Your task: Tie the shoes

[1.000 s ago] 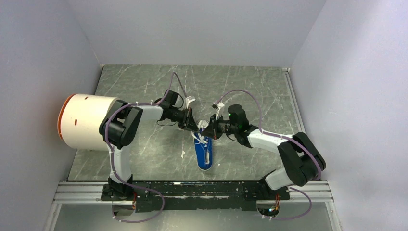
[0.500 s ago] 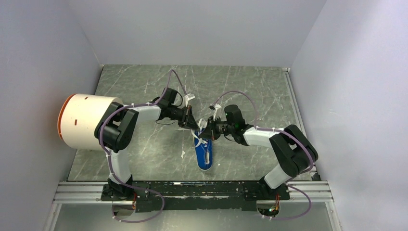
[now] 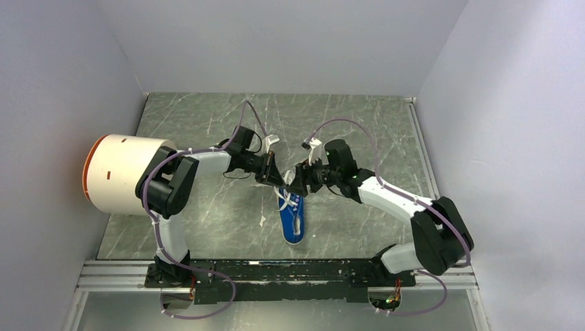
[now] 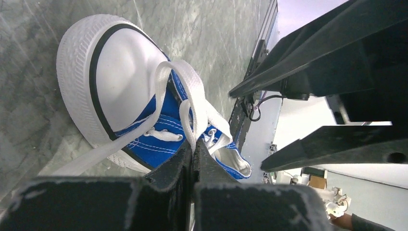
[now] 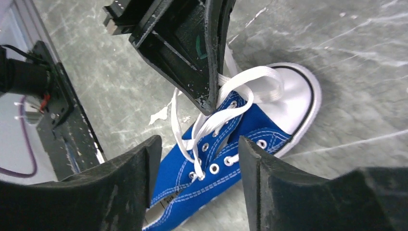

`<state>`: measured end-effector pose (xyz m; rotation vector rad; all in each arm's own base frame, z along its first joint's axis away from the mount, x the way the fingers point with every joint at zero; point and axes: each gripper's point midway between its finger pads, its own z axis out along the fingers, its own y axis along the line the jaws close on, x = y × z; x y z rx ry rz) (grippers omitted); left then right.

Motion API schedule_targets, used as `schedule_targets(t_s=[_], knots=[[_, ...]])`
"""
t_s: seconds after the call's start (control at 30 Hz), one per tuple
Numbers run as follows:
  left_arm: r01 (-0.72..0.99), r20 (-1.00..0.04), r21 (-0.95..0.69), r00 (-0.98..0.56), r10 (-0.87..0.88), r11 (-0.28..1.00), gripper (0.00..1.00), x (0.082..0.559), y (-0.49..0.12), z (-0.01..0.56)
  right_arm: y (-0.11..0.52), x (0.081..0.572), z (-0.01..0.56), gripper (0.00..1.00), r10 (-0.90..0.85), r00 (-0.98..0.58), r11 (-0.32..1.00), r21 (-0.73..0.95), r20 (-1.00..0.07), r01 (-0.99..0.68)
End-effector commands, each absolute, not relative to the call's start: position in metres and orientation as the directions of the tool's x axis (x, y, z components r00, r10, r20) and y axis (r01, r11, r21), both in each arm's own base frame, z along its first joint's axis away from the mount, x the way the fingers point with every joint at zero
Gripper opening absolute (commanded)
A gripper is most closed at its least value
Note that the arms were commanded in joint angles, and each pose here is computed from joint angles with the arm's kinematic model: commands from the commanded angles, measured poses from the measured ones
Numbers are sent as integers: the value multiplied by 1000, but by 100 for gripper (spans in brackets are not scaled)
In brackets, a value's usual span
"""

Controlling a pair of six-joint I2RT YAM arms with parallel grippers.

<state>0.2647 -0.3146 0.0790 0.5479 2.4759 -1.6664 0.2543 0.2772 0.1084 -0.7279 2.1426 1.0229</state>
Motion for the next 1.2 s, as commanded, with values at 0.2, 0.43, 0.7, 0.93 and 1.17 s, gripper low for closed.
schedule_targets(t_s=[0.2,0.43,0.7,0.93,1.17], knots=[[341,-267,-879,-931,249,332,5,269,-318,84,290,213,124,68,-584,96,33,-142,-806,-989],[353,-272,-874,-925,264,335,5,270,-318,86,323,193,79,60,-663,402,-317,-250,-631,-915],[353,-276,-875,-926,257,332,5,269,-317,88,325,216,53,57,-760,495,-376,-336,-422,-864],[349,-269,-875,-926,264,335,5,265,-315,84,315,221,50,57,-793,501,-395,-332,-347,-856],[357,-276,-874,-924,266,331,5,270,-317,85,310,218,40,55,-800,507,-424,-296,-320,-856]])
